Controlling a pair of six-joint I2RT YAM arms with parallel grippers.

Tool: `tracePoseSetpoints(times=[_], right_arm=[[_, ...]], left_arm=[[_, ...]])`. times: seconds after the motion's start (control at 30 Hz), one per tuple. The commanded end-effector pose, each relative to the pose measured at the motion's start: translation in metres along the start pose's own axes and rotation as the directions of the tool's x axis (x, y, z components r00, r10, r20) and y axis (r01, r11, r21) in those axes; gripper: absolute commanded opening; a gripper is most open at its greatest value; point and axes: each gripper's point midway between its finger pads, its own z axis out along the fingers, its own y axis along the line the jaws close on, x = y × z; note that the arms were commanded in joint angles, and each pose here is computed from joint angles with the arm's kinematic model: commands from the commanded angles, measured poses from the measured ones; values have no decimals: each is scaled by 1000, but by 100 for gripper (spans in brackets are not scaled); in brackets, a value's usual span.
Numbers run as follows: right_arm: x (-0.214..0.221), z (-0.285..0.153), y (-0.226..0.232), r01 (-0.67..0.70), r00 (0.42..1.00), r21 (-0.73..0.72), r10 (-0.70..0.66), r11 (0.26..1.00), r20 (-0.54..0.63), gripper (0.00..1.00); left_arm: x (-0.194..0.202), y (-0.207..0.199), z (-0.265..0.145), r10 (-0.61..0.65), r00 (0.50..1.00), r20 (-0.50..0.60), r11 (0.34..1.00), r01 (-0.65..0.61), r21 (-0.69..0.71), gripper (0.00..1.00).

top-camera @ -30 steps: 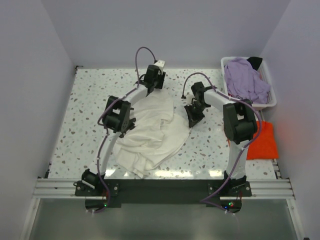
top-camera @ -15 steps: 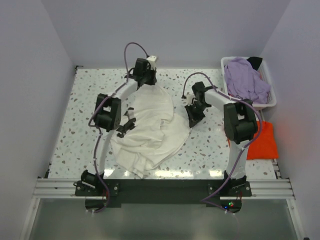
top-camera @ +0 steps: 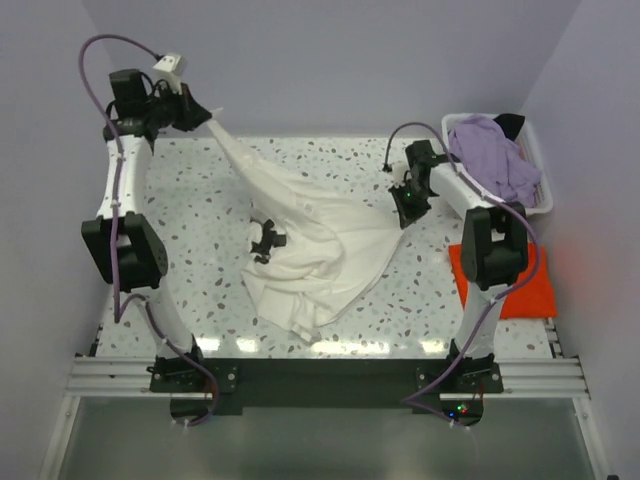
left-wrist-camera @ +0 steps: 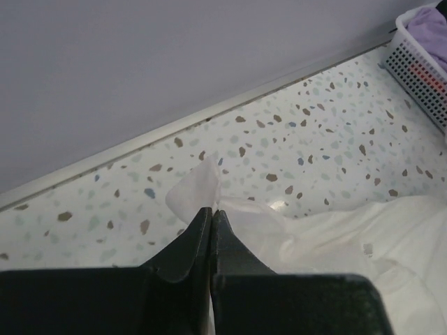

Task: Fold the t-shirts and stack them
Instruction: Flatten the tshirt out

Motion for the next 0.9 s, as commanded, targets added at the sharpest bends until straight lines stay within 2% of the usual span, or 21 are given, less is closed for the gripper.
tracePoseSetpoints(times=[0.0, 0.13, 0.17, 0.23, 0.37, 0.47, 0.5, 0.53, 0.57, 0.6, 0.63, 0.7, 0.73, 0.83, 0.87], right_arm=[[-49, -74, -37, 15, 977, 145, -46, 989, 207, 0], [-65, -101, -51, 19, 961, 194, -72, 981, 266, 0], [-68, -107, -52, 29, 957, 202, -86, 979, 277, 0], [-78, -120, -53, 31, 943, 218, -101, 976, 318, 0], [-106, -161, -52, 26, 891, 252, -137, 967, 432, 0], [-134, -218, -51, 1, 809, 297, -175, 955, 561, 0], [-140, -236, -51, -10, 776, 313, -189, 950, 601, 0], [-144, -249, -50, -24, 753, 322, -195, 947, 629, 0], [-150, -265, -50, -42, 722, 329, -200, 943, 663, 0], [-155, -286, -49, -60, 679, 345, -215, 937, 702, 0], [-158, -296, -49, -75, 658, 352, -219, 933, 720, 0], [-164, -321, -47, -109, 602, 357, -224, 928, 766, 0], [-164, -335, -45, -122, 575, 358, -228, 926, 786, 0], [-160, -363, -37, -151, 509, 338, -220, 929, 832, 0], [-158, -368, -35, -155, 499, 336, -219, 929, 838, 0]], left_arm=[[29, 24, -44, 58, 993, -104, 998, -57, 18, 0], [47, 53, -79, 103, 983, -155, 992, -112, -51, 0], [61, 56, -81, 93, 980, -178, 993, -105, -55, 0], [65, 55, -86, 133, 974, -184, 989, -143, -42, 0], [46, 47, -88, 194, 975, -111, 980, -198, -33, 0], [9, 42, -93, 239, 971, -9, 970, -239, -47, 0], [-2, 40, -95, 202, 979, 27, 978, -201, -53, 0], [-26, 40, -102, 249, 964, 98, 968, -243, -71, 0], [-39, 37, -106, 211, 968, 140, 976, -201, -77, 0], [-53, 35, -113, 223, 958, 181, 974, -211, -86, 0], [-71, 26, -116, 270, 933, 237, 963, -262, -65, 0], [-86, 15, -122, 275, 917, 288, 961, -274, -44, 0], [-99, 10, -125, 322, 889, 324, 945, -324, -51, 0], [-103, -11, -134, 262, 900, 348, 953, -298, 54, 0], [-102, -13, -137, 278, 892, 356, 946, -319, 62, 0]])
